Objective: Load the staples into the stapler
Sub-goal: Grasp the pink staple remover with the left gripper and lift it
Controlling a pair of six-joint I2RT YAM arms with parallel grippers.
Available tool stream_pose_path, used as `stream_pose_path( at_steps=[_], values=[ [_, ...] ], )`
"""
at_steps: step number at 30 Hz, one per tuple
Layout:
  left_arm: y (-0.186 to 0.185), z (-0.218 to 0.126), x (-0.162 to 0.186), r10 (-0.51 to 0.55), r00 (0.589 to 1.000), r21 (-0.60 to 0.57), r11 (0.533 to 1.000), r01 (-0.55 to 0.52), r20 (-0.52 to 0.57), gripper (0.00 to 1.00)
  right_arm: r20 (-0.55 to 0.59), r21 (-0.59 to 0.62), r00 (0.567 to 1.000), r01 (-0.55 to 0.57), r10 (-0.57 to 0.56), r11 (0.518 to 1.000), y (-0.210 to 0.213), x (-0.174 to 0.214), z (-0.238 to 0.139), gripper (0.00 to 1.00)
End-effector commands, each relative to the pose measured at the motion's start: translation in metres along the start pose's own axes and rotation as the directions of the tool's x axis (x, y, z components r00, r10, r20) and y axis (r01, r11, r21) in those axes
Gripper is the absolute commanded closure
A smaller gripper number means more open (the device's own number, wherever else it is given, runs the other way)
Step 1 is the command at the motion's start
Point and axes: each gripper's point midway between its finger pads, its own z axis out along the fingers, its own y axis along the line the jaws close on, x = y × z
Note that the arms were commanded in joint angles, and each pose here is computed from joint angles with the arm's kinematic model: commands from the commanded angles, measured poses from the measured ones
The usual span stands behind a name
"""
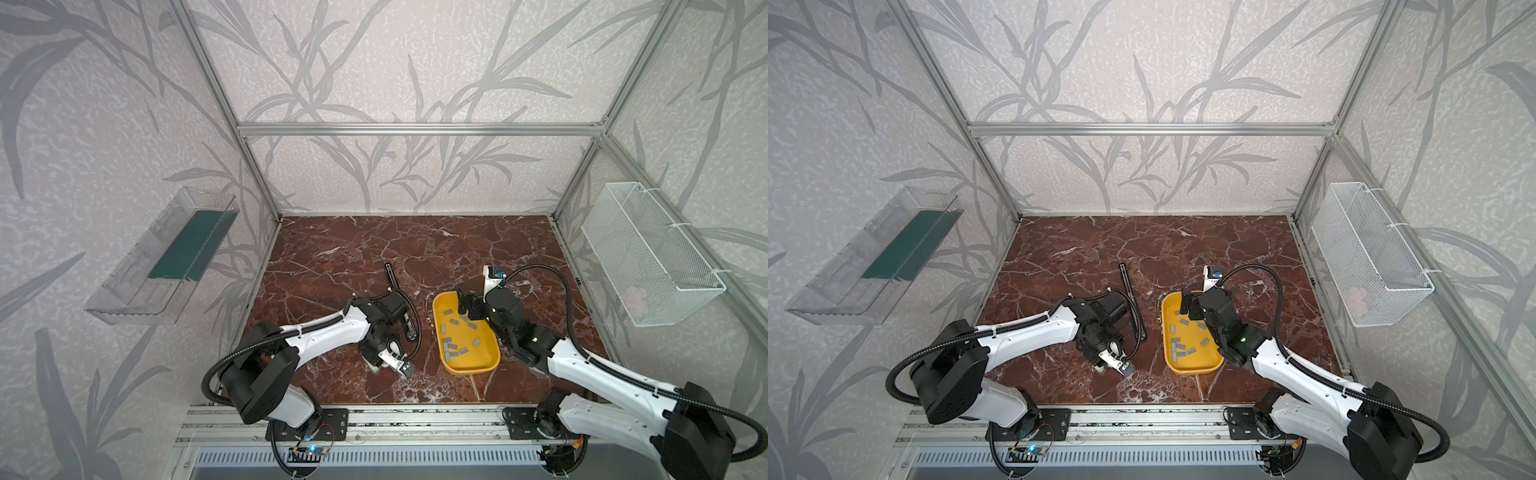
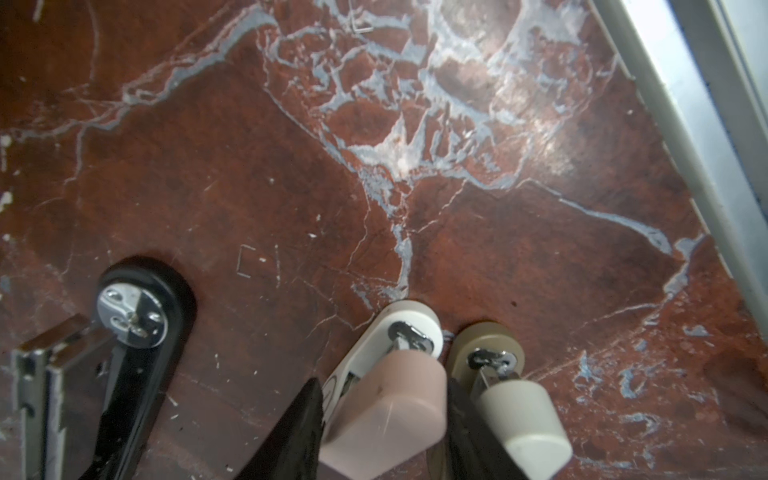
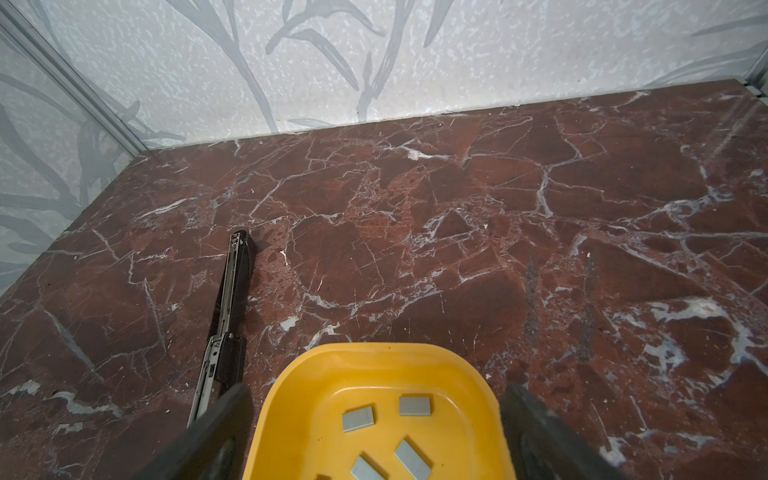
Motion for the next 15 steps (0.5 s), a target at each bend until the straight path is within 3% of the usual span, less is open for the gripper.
stream_pose_path(
  at_steps=[1, 12, 15],
  values=[
    [-0.0047, -0.0016, -0.0013, 0.014, 1.0, 0.042, 0.999, -0.014, 0.0, 0.55, 0.005, -0.014, 0.999, -0.042, 0.042, 0.999, -0.0011, -0.0043, -0.0036, 0.07],
    [-0.0045, 0.0005, -0.0064, 0.01, 1.0, 0.059, 0.998, -0.01, 0.001, 0.57, -0.023, -0.015, 0.996, -0.086, 0.085, 0.996, -0.0072, 0.0007, 0.0007, 0.07],
    [-0.0043, 0.0002, -0.0084, 0.006, 1.0, 0.059, 0.998, -0.006, 0.01, 0.61, -0.03, -0.019, 0.995, -0.092, 0.091, 0.996, -0.0071, 0.0024, 0.0016, 0.07]
  ],
)
